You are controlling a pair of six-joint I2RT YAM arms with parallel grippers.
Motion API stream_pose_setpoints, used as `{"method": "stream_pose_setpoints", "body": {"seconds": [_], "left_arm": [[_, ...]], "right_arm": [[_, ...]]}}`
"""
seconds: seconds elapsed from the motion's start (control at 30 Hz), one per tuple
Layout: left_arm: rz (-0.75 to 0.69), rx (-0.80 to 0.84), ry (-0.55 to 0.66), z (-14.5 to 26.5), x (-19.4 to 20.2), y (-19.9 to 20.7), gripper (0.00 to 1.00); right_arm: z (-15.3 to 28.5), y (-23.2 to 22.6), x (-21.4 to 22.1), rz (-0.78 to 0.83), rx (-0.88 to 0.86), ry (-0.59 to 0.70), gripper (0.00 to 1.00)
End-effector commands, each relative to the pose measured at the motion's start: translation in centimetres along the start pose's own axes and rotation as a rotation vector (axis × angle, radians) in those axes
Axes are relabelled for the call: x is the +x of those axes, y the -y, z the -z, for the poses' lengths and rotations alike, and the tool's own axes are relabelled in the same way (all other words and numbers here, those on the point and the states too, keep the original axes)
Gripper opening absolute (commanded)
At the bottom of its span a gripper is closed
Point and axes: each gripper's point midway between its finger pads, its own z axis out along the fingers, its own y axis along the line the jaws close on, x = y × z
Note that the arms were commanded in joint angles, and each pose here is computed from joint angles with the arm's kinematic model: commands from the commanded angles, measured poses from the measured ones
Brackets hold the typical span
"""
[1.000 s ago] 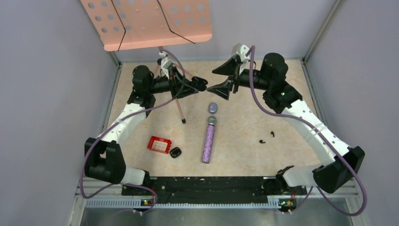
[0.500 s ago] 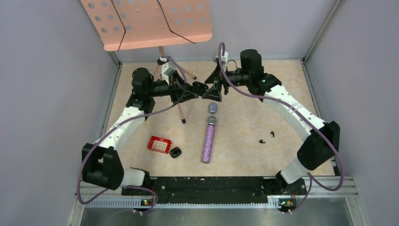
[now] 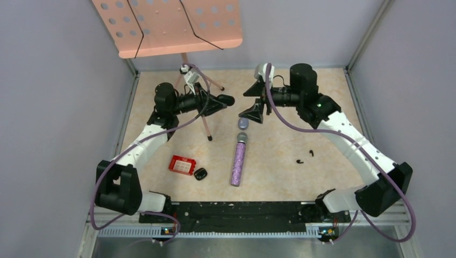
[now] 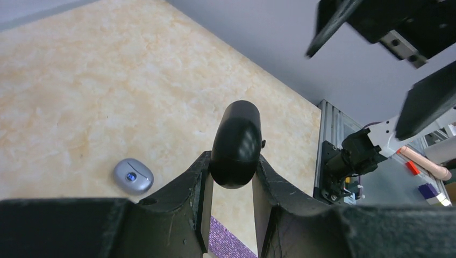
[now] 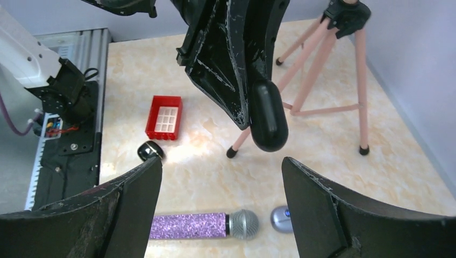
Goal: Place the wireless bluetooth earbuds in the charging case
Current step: Close the charging case, then place the charging case at the center of the board.
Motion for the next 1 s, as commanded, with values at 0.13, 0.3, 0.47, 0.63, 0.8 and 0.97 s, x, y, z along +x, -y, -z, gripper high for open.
{"method": "stream_pose_setpoints", "body": {"seconds": [0.13, 0.3, 0.47, 0.63, 0.8, 0.97], "left_arm": [[0.1, -0.129, -0.091, 0.0, 5.5, -3.4, 0.0], [0.168, -0.308, -0.177, -1.3, 7.7, -6.5, 0.0], [0.179, -0.485, -0.223, -2.6, 9.7, -9.2, 0.0], [0.204, -0.477, -0.281, -5.7, 11.8, -9.6, 0.0], [0.237, -0.432, -0.309, -9.2, 13.3, -8.5, 0.0], [0.265, -0.401, -0.325, -13.2, 15.0, -8.0, 0.0]], "right_arm": [[4.6, 3.3, 2.2, -0.116, 0.24, -0.063, 0.8], [9.6, 5.4, 5.7, -0.276, 0.415, -0.162, 0.77], [12.2, 5.4, 9.3, -0.243, 0.536, -0.276, 0.78], [13.4, 5.8, 11.4, -0.333, 0.647, -0.314, 0.8], [15.3, 7.3, 12.3, -0.451, 0.811, -0.333, 0.81], [17.5, 7.6, 13.0, -0.503, 0.902, -0.419, 0.82]]}}
